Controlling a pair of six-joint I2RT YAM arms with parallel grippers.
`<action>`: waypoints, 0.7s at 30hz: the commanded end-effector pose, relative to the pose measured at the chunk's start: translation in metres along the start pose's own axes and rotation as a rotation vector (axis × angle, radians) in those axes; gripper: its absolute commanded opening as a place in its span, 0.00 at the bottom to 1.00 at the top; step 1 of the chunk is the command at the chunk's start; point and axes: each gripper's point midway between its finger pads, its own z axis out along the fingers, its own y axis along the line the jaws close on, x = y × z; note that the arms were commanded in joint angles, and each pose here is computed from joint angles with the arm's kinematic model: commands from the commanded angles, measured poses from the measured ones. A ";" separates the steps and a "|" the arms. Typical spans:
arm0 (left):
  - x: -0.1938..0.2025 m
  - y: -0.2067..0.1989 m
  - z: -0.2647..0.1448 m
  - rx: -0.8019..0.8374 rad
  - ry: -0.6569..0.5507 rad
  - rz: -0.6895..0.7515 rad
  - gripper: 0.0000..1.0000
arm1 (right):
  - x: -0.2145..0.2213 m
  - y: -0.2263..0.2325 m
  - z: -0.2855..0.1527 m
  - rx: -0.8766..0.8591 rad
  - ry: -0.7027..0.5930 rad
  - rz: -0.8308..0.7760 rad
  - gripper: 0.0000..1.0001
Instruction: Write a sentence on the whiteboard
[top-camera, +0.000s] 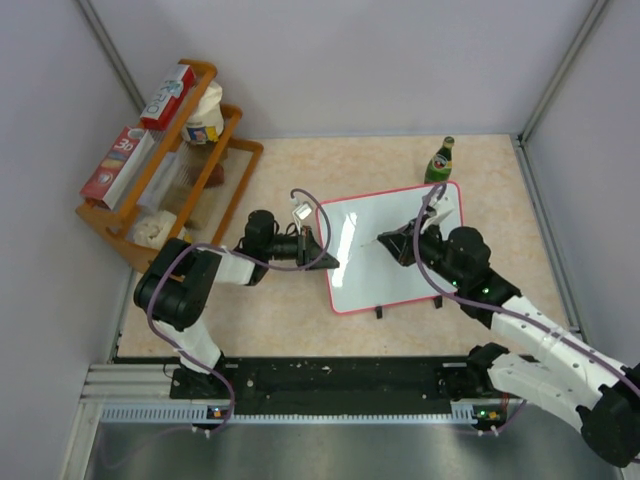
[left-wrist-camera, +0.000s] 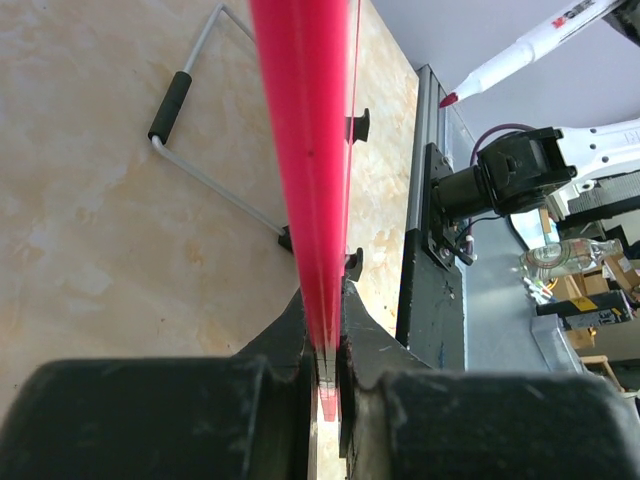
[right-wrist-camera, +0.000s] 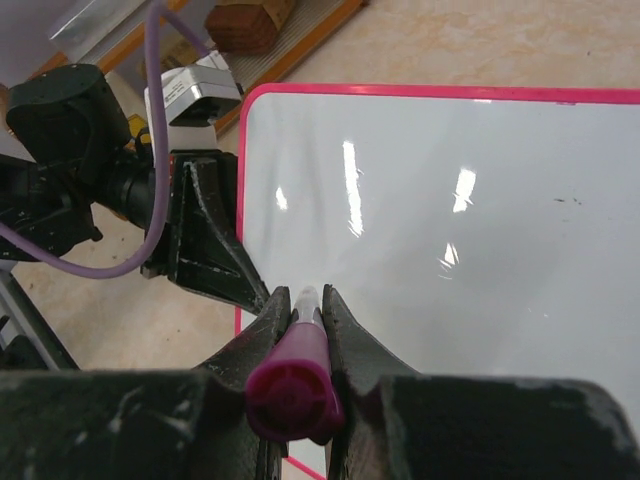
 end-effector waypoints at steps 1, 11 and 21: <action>0.035 -0.010 0.000 0.050 0.090 -0.009 0.00 | -0.055 0.031 0.010 -0.089 -0.167 -0.069 0.00; 0.033 -0.008 0.000 0.043 0.082 0.012 0.00 | -0.082 0.036 0.023 -0.062 -0.258 -0.148 0.00; 0.031 -0.007 0.001 0.043 0.084 0.004 0.00 | -0.095 0.032 0.048 -0.027 -0.290 -0.158 0.00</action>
